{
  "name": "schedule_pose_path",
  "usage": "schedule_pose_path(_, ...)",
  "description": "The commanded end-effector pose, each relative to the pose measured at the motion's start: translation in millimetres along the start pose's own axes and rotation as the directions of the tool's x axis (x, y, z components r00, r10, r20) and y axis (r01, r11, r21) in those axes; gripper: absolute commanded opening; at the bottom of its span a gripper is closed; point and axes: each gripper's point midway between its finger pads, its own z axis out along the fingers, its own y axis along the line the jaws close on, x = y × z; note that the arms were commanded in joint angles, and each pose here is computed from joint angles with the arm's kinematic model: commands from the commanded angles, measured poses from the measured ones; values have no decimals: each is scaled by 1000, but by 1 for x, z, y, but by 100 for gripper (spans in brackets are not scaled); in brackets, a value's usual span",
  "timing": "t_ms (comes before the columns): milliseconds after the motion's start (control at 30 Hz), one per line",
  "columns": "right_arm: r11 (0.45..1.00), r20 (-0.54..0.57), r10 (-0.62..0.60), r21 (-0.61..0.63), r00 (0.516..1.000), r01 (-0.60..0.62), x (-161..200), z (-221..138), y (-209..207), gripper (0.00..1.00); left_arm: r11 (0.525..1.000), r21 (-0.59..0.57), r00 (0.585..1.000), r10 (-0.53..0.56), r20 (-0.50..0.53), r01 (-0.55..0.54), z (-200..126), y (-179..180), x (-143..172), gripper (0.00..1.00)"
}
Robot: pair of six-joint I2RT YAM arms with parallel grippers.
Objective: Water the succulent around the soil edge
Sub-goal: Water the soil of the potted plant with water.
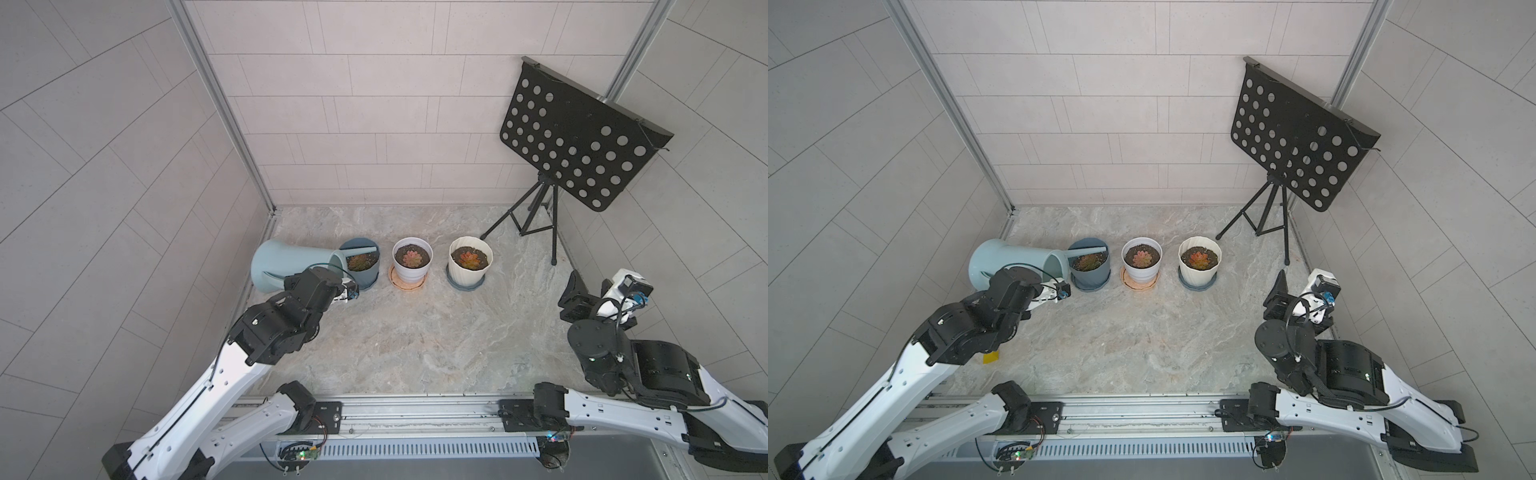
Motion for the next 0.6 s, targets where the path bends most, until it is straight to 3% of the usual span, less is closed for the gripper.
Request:
schedule_pose_path(0,1000,11,-19,17,1000,19,1,0,-4,65,996,-82,999,-47,-17,46,-6,23,4,0)
schedule_pose_path(567,999,13,-18,26,1000,18,0,0,-8,64,994,-107,996,-27,-84,18,-1,30,6,0)
